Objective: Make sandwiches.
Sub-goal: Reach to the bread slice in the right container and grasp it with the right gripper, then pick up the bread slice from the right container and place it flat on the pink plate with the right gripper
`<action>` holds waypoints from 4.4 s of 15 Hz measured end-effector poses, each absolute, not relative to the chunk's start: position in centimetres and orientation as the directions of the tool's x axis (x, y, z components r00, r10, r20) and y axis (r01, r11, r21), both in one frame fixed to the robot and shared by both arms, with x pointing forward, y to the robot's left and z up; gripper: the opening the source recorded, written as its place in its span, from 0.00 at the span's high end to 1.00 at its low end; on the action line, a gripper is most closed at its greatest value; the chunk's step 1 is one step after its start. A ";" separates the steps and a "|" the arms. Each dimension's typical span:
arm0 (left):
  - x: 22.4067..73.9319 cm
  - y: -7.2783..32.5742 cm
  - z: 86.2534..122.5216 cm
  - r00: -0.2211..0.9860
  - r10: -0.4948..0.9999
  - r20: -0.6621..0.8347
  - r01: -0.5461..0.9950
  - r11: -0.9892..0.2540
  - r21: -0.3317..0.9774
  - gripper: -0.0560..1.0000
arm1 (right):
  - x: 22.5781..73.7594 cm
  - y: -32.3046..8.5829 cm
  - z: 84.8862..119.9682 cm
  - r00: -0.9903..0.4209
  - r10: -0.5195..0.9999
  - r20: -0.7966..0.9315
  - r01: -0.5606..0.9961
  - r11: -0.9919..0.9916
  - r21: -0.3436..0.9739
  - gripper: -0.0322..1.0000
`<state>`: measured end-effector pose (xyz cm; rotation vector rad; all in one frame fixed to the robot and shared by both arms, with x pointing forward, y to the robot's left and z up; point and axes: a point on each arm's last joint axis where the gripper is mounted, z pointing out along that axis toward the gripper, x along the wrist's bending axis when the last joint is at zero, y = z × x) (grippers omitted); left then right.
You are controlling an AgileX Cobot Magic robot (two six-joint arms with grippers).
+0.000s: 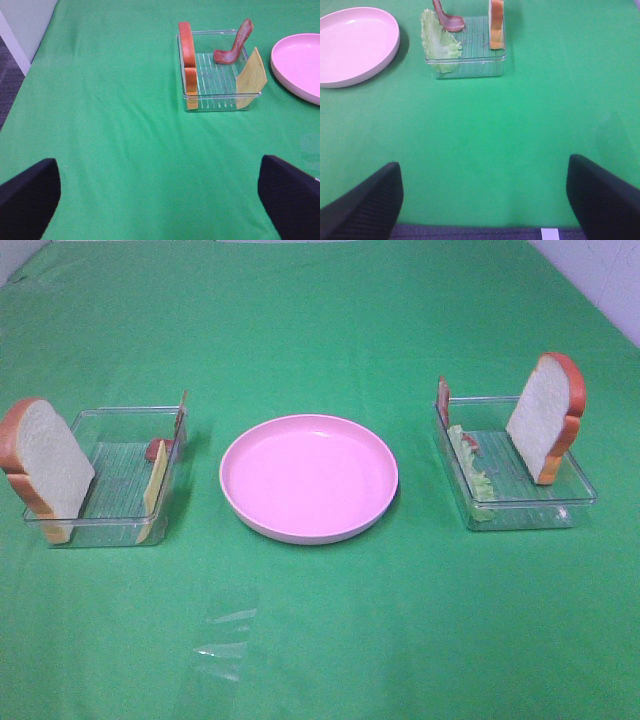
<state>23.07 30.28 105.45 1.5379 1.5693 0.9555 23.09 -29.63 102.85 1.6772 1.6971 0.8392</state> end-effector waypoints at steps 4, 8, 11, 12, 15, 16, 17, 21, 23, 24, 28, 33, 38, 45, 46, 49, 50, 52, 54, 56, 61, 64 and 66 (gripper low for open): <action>23.1 30.3 105.4 -0.020 1.000 0.000 0.459 0.009 0.889 0.01 | 23.1 -29.6 102.8 -0.019 1.000 0.014 0.618 0.000 0.786 0.14; 23.1 30.3 105.4 -0.020 1.000 0.000 0.459 0.009 0.889 0.01 | 24.9 -29.5 104.0 -0.024 0.999 0.032 0.705 -0.006 0.709 0.14; 23.1 30.3 105.4 -0.020 1.000 0.000 0.459 0.009 0.889 0.01 | 30.1 -29.2 107.2 -0.026 0.997 0.074 0.825 -0.020 0.565 0.14; 23.1 30.3 105.4 -0.020 1.000 0.000 0.459 0.009 0.889 0.01 | 32.8 -29.0 108.6 -0.025 0.995 0.099 0.856 -0.030 0.516 0.14; 23.1 30.3 105.4 -0.020 1.000 0.000 0.459 0.009 0.889 0.01 | 44.0 -28.7 111.9 -0.013 0.991 0.136 0.910 -0.045 0.413 0.14; 23.1 30.3 105.4 -0.020 1.000 0.000 0.459 0.009 0.889 0.01 | 46.7 -28.8 112.1 -0.010 0.992 0.128 0.917 -0.042 0.398 0.12; 23.1 30.3 105.4 -0.020 1.000 0.000 0.459 0.009 0.889 0.01 | 49.1 -28.9 112.1 -0.009 0.993 0.119 0.921 -0.038 0.387 0.11; 23.1 30.3 105.4 -0.020 1.000 0.000 0.459 0.009 0.889 0.01 | 56.7 -29.6 110.7 -0.008 0.999 0.033 0.938 -0.004 0.348 0.09; 23.1 30.3 105.4 -0.020 1.000 0.000 0.459 0.009 0.889 0.01 | 59.8 -30.1 109.8 -0.009 1.000 -0.016 0.951 0.013 0.309 0.09; 23.1 30.3 105.4 -0.020 1.000 0.000 0.459 0.009 0.889 0.01 | 61.2 -30.3 109.4 -0.013 0.999 -0.042 0.959 0.025 0.282 0.09; 23.1 30.3 105.4 -0.020 1.000 0.000 0.459 0.009 0.889 0.01 | 66.9 -30.1 106.7 -0.054 0.998 -0.032 0.967 0.060 0.246 0.09; 23.1 30.3 105.4 -0.020 1.000 0.000 0.459 0.009 0.889 0.01 | 68.7 -30.8 102.5 -0.031 0.999 0.016 0.986 0.028 0.162 0.09; 23.1 30.3 105.4 -0.020 1.000 0.001 0.459 0.008 0.889 0.01 | 69.5 -32.2 99.0 0.013 0.993 0.115 0.996 -0.023 0.089 0.11; 23.1 30.3 105.4 -0.020 1.000 0.001 0.459 0.008 0.889 0.01 | 70.1 -31.8 96.0 0.020 0.988 0.154 0.999 -0.024 0.026 0.22; 23.1 30.3 105.4 -0.020 1.000 0.001 0.459 0.008 0.889 0.01 | 70.1 -31.9 96.0 0.018 0.989 0.147 0.999 -0.022 0.026 0.33; 23.1 30.3 105.4 -0.020 1.000 0.001 0.459 0.008 0.889 0.01 | 70.0 -32.2 96.0 0.011 0.993 0.116 1.000 -0.014 0.024 0.48; 23.1 30.3 105.4 -0.020 1.000 0.001 0.459 0.008 0.889 0.01 | 70.0 -32.2 96.0 0.010 0.994 0.113 1.000 -0.013 0.024 0.49; 23.1 30.3 105.4 -0.020 1.000 0.001 0.459 0.008 0.889 0.01 | 70.0 -32.2 96.0 0.010 0.994 0.111 1.000 -0.013 0.023 0.50; 23.1 30.3 105.4 -0.020 1.000 0.001 0.459 0.008 0.889 0.01 | 70.0 -32.2 96.0 0.010 0.994 0.111 1.000 -0.013 0.023 0.50; 23.1 30.3 105.4 -0.020 1.000 0.001 0.459 0.008 0.889 0.01 | 70.0 -32.2 96.0 0.013 0.993 0.116 1.000 -0.015 0.024 0.51; 23.1 30.3 105.4 -0.020 1.000 0.001 0.459 0.008 0.889 0.01 | 70.0 -32.0 96.0 0.050 0.990 0.133 0.998 -0.054 0.020 0.74; 23.1 30.3 105.4 -0.020 1.000 0.001 0.459 0.008 0.889 0.01 | 70.0 -32.0 96.1 0.062 0.988 0.140 0.998 -0.065 0.022 0.74; 23.1 30.3 105.4 -0.020 1.000 0.001 0.459 0.008 0.889 0.01 | 69.9 -31.8 96.9 0.068 0.985 0.160 0.997 -0.074 0.035 0.74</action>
